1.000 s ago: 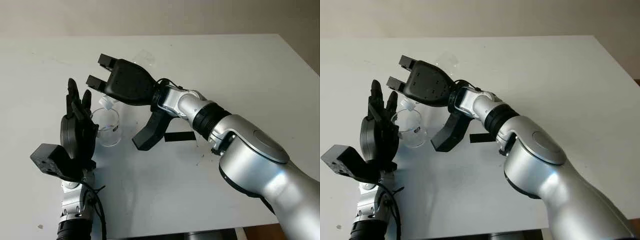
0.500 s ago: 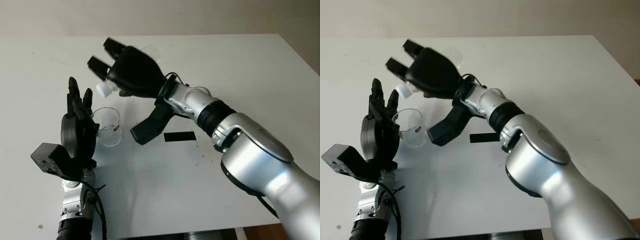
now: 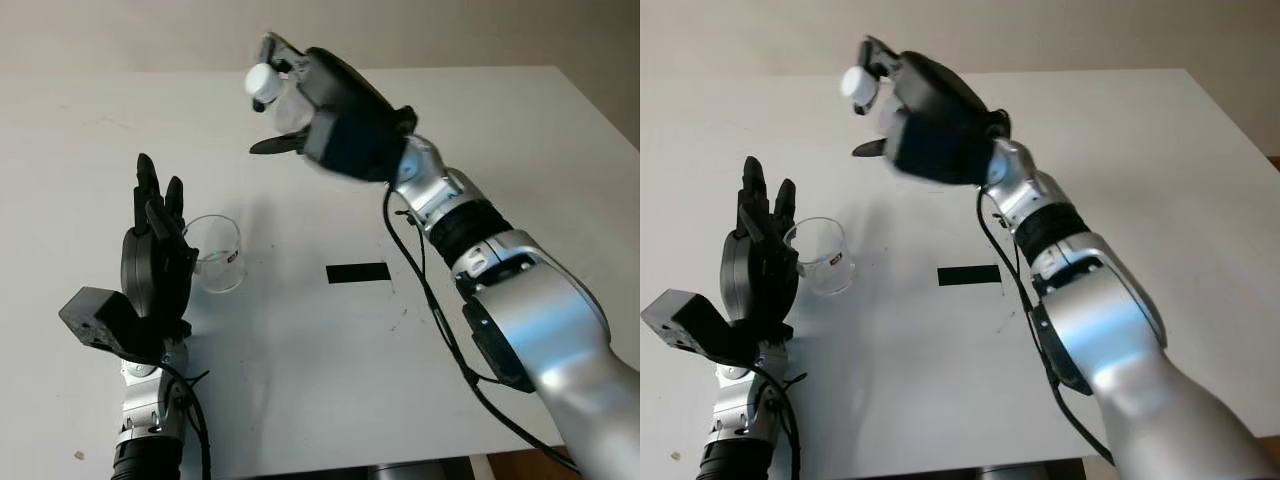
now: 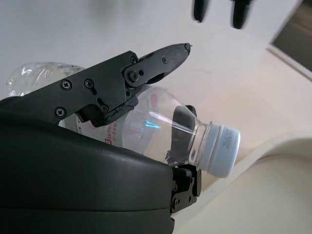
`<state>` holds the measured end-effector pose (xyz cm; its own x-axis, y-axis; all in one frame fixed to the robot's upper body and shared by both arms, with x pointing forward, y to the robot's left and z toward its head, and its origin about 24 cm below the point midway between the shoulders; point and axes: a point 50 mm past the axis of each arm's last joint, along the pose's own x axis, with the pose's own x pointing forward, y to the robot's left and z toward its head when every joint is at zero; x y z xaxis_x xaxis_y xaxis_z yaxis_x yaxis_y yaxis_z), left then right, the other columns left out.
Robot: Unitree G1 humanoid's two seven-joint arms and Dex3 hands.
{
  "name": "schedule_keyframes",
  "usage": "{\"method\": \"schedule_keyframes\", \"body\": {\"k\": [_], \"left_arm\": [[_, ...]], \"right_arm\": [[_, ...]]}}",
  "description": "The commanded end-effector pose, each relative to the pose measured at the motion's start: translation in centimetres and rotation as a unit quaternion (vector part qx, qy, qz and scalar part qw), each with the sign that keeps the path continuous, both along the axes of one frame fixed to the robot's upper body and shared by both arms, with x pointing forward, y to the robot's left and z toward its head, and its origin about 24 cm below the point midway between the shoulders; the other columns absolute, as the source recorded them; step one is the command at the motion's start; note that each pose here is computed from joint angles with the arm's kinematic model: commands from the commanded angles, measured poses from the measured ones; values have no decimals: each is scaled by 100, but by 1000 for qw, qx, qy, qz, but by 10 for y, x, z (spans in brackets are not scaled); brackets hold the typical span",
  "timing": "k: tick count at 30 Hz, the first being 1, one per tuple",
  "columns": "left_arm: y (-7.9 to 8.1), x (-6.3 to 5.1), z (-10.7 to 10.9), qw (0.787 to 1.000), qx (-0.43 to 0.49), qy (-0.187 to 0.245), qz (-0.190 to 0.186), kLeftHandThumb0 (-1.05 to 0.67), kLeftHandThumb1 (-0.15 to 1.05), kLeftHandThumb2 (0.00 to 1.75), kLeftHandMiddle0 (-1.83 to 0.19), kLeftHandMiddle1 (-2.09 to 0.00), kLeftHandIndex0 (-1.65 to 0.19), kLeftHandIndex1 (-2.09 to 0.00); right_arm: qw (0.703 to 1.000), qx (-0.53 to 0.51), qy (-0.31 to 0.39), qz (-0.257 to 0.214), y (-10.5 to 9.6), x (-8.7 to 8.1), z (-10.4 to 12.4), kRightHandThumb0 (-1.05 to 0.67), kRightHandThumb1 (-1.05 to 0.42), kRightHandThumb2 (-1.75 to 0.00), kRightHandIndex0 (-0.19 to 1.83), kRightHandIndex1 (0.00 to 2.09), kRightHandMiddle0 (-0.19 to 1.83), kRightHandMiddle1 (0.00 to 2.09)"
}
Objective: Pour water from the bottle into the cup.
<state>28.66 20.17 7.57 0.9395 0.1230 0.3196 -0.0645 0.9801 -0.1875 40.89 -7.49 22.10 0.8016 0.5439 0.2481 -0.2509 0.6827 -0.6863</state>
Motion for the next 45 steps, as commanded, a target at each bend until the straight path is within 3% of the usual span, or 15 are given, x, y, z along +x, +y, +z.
{"method": "schedule_keyframes", "body": {"k": [1, 12, 18, 22, 30, 45], "left_arm": [[5, -8, -12, 1000, 3, 20, 4, -88, 105, 82, 19, -43, 9, 0], [8, -13, -11, 1000, 2, 28, 7, -89, 105, 77, 19, -47, 7, 0], [7, -15, -11, 1000, 3, 29, 2, -90, 105, 76, 19, -43, 9, 0], [8, -15, -11, 1000, 2, 28, 1, -90, 105, 76, 19, -42, 9, 0], [10, -15, -8, 1000, -2, 24, 4, -89, 105, 77, 19, -41, 10, 0], [13, -16, -7, 1000, 1, 23, 5, -90, 105, 76, 19, -39, 12, 0]], "right_arm": [[999, 28, 14, -1, -11, 0, 2, -20, -105, -17, 97, 209, 80, 209], [959, 197, 190, 73, -48, -10, -17, -22, -105, -22, 91, 209, 71, 209], [934, 253, 238, 80, -61, -27, -28, -22, -105, -33, 111, 209, 61, 209], [925, 272, 258, 68, -66, -37, -42, -24, -105, -34, 125, 209, 47, 209], [921, 269, 272, 65, -69, -44, -55, -23, -105, -35, 129, 209, 23, 209], [925, 248, 282, 58, -66, -55, -71, -24, -105, -35, 119, 209, 28, 209]]}}
